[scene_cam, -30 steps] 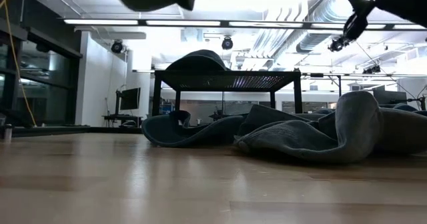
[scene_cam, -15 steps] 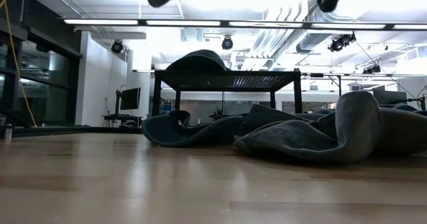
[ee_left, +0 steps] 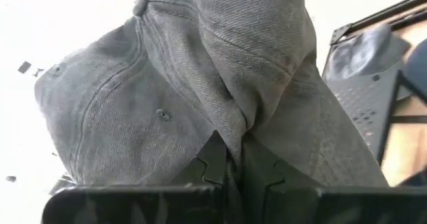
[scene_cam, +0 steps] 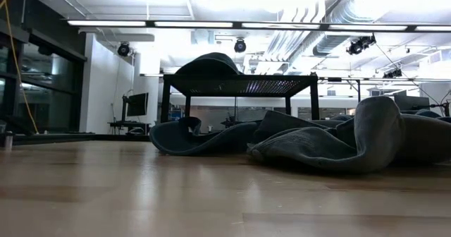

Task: Pick & Place hat
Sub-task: Put the bottom left gray cap on the shelf

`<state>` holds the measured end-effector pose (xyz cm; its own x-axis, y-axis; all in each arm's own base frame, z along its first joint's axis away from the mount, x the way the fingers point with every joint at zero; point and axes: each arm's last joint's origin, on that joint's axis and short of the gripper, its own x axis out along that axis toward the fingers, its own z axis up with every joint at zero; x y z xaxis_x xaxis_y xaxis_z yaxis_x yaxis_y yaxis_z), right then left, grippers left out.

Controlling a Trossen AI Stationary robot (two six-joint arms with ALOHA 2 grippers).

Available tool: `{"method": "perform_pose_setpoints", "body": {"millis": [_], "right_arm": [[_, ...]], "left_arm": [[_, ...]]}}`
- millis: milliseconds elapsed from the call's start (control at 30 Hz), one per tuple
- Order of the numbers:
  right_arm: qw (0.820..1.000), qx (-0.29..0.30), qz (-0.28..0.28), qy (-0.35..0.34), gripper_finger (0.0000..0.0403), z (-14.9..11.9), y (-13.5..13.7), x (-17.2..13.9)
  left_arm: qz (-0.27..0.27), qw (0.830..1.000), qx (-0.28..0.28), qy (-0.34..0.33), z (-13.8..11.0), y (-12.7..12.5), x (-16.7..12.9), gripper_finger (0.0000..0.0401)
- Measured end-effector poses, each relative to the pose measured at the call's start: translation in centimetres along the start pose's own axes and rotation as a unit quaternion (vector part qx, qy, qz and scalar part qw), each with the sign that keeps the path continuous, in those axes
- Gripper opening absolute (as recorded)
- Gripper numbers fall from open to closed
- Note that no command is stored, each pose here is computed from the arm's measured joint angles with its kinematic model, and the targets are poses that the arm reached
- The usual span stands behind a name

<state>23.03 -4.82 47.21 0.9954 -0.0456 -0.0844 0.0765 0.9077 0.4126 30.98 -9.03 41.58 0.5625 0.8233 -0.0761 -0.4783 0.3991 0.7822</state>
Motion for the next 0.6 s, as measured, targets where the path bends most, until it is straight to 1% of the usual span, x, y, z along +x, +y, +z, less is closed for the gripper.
{"method": "perform_pose_setpoints", "body": {"millis": [100,267,367,467,600], "right_arm": [[1.0,-0.011,-0.011,0.018,0.0161,1.1,0.1,1.5],[0.999,-0.019,-0.015,0.037,0.0161,2.1,0.1,3.9],[0.999,-0.018,-0.012,0.047,0.0161,2.3,0.0,5.1],[0.998,-0.014,0.007,0.059,0.0161,2.2,-0.1,6.2],[0.998,-0.011,0.009,0.067,0.0161,2.0,-0.3,7.0]], "left_arm": [[0.014,1.0,0.026,0.008,0.0,0.2,0.2,0.0011],[0.016,0.998,0.054,0.011,0.0,0.2,0.4,0.0011],[0.015,0.998,0.061,0.011,0.0,0.2,0.4,0.0011],[0.02,0.998,0.061,0.015,0.0,0.3,0.3,0.0011],[0.024,0.998,0.061,0.018,0.0,0.3,0.4,0.0011]]}}
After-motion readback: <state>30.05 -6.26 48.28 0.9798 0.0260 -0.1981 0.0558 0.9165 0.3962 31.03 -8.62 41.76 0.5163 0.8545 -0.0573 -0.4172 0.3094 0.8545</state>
